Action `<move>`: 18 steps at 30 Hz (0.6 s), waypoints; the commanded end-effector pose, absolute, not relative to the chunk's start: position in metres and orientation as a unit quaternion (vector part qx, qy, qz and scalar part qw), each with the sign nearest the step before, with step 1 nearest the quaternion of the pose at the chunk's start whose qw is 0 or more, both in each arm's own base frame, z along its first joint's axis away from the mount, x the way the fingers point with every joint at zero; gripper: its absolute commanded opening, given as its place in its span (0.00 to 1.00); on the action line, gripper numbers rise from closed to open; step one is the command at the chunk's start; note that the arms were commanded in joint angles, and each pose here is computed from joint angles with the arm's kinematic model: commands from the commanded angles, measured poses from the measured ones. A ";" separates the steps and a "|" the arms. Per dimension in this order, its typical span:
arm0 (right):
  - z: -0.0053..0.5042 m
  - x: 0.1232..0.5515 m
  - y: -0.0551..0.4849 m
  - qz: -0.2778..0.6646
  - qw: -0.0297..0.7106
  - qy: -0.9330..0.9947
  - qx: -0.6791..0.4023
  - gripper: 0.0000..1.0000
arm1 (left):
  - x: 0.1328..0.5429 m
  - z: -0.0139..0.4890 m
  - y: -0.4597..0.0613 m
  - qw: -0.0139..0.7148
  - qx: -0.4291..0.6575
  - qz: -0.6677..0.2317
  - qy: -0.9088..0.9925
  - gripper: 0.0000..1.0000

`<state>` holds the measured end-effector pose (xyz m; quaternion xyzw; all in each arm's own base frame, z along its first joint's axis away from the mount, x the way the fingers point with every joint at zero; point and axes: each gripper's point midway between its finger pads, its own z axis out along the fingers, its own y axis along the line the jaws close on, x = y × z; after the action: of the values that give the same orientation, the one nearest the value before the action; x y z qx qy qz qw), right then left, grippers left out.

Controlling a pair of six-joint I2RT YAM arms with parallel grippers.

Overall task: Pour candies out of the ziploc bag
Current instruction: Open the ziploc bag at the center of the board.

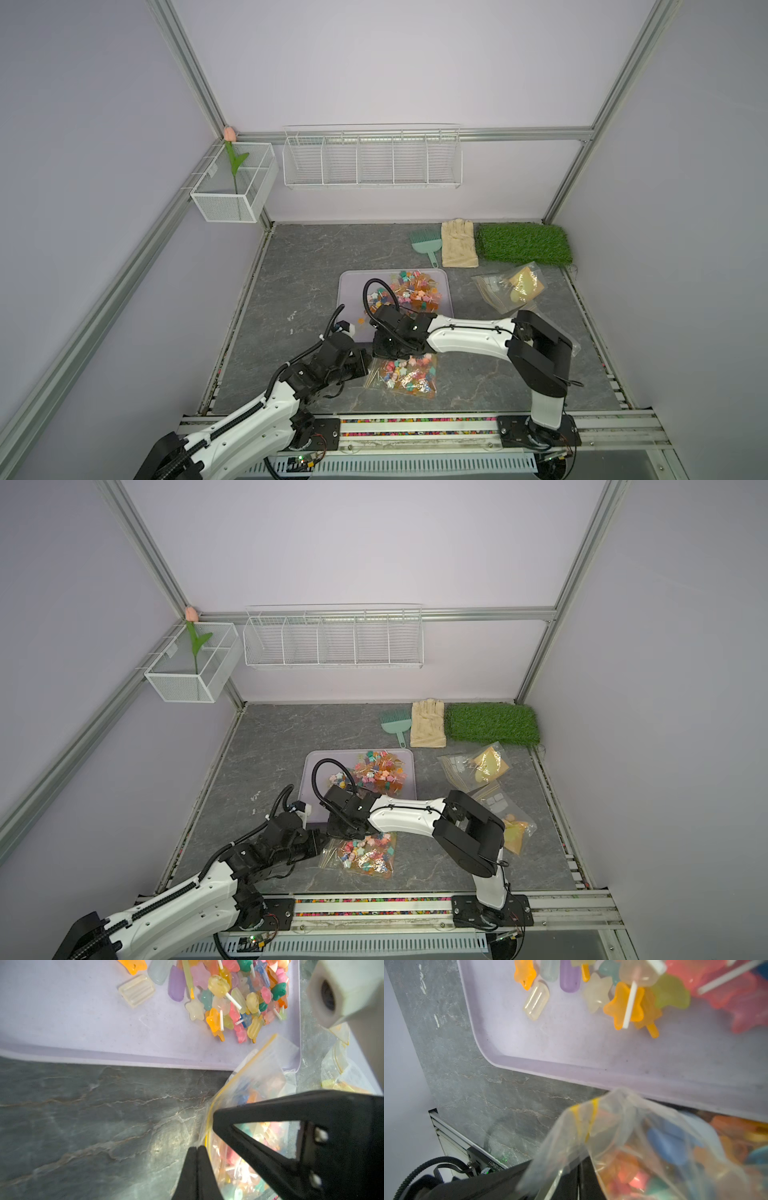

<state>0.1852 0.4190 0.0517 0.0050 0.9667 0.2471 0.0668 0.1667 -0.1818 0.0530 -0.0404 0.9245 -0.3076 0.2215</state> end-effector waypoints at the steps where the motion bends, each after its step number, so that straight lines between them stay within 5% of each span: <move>1: 0.051 0.182 0.400 0.220 0.074 0.973 0.010 0.07 | 0.173 0.056 -0.175 0.237 -0.057 -0.294 0.924 0.00; 14: 0.060 0.183 0.399 0.229 0.083 0.970 -0.003 0.07 | 0.172 0.055 -0.175 0.235 -0.058 -0.295 0.924 0.00; 18: 0.062 0.183 0.405 0.235 0.084 0.968 -0.014 0.07 | 0.172 0.060 -0.182 0.235 -0.047 -0.312 0.919 0.23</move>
<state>0.1846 0.4145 0.0575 -0.0045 0.9654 0.2494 0.0760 0.1678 -0.1817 0.0549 -0.0426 0.9227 -0.3100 0.2250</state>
